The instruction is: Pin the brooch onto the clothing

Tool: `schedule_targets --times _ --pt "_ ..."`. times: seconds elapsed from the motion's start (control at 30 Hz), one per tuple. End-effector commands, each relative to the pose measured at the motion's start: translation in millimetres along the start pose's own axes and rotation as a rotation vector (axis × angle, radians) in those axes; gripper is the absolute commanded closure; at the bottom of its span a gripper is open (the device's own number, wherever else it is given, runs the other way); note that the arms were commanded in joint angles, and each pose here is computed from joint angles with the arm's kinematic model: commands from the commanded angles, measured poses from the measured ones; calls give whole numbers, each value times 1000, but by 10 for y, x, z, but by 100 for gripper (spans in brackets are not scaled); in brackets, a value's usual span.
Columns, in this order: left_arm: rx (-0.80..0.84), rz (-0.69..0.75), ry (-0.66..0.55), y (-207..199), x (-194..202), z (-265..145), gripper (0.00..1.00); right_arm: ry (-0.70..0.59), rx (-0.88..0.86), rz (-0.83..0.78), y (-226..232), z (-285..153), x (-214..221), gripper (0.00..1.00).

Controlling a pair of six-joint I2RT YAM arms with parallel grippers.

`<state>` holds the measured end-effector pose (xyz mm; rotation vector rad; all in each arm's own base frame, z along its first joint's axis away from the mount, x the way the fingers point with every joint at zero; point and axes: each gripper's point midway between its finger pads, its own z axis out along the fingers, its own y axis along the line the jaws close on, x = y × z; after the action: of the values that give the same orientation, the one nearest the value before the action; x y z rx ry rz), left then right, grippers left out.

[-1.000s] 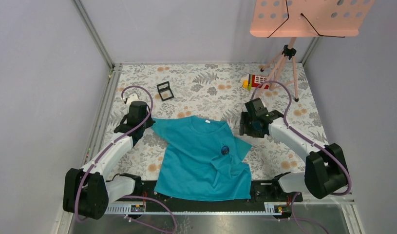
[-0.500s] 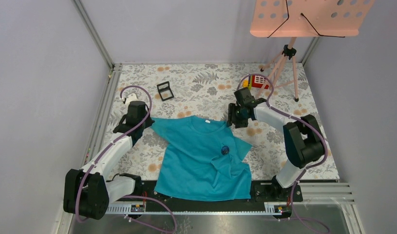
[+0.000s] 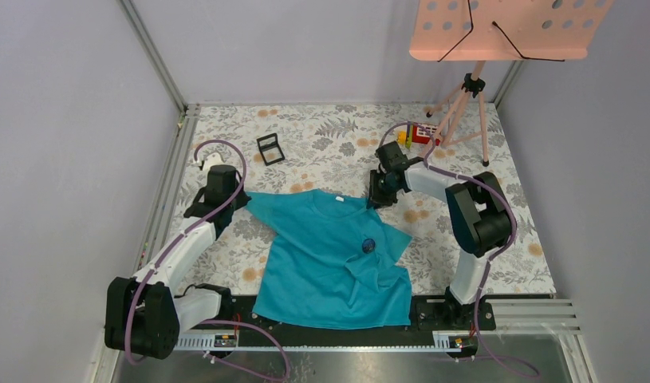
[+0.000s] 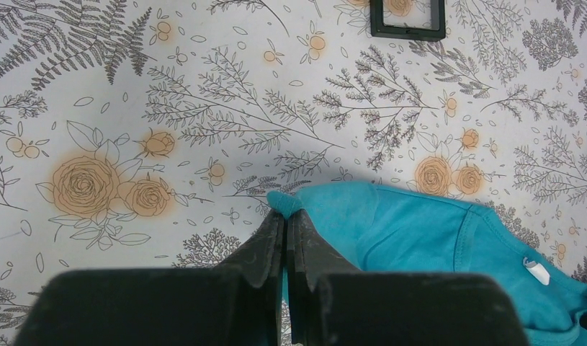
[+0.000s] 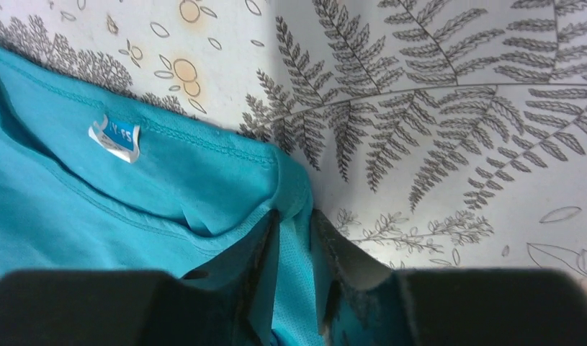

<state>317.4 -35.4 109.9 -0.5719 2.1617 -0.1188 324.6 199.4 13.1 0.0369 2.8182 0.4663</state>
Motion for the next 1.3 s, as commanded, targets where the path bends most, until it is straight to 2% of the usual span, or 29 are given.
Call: schedule_targets --times 0.0,0.07,0.17,0.27,0.33,0.5,0.6,0.77,0.93,1.1,1.27 --pt "38 -36 -66 -109 -241 -41 100 -24 -49 -13 112 34 -159 79" --pt "35 -40 -75 -98 -268 -55 100 -42 -61 -15 132 12 -196 99" --pt "39 -48 -89 -100 -338 -110 100 -89 -82 -19 169 -155 -286 100" --pt "54 -56 -137 -128 -516 -266 100 -216 -86 -59 237 -582 -472 100" --pt "59 -53 -197 -139 -717 -441 100 -323 -64 -111 258 -1006 -620 100" --pt "100 -9 -404 -194 -1363 -1097 100 -672 -14 -224 343 -2444 -954 100" --pt "256 56 -551 -415 -1721 -1659 100 -841 -19 -293 412 -3205 -980 100" --pt "464 127 -765 -667 -2165 -2647 100 -1076 -124 -445 657 -4297 -805 100" --pt "577 185 -888 -748 -2397 -3466 100 -1246 -248 -594 844 -5104 -411 100" --pt "684 181 -943 -749 -2390 -4032 100 -1359 -320 -634 848 -5622 -15 100" --pt "766 147 -925 -786 -2342 -4287 100 -1430 -342 -630 825 -5905 144 100"
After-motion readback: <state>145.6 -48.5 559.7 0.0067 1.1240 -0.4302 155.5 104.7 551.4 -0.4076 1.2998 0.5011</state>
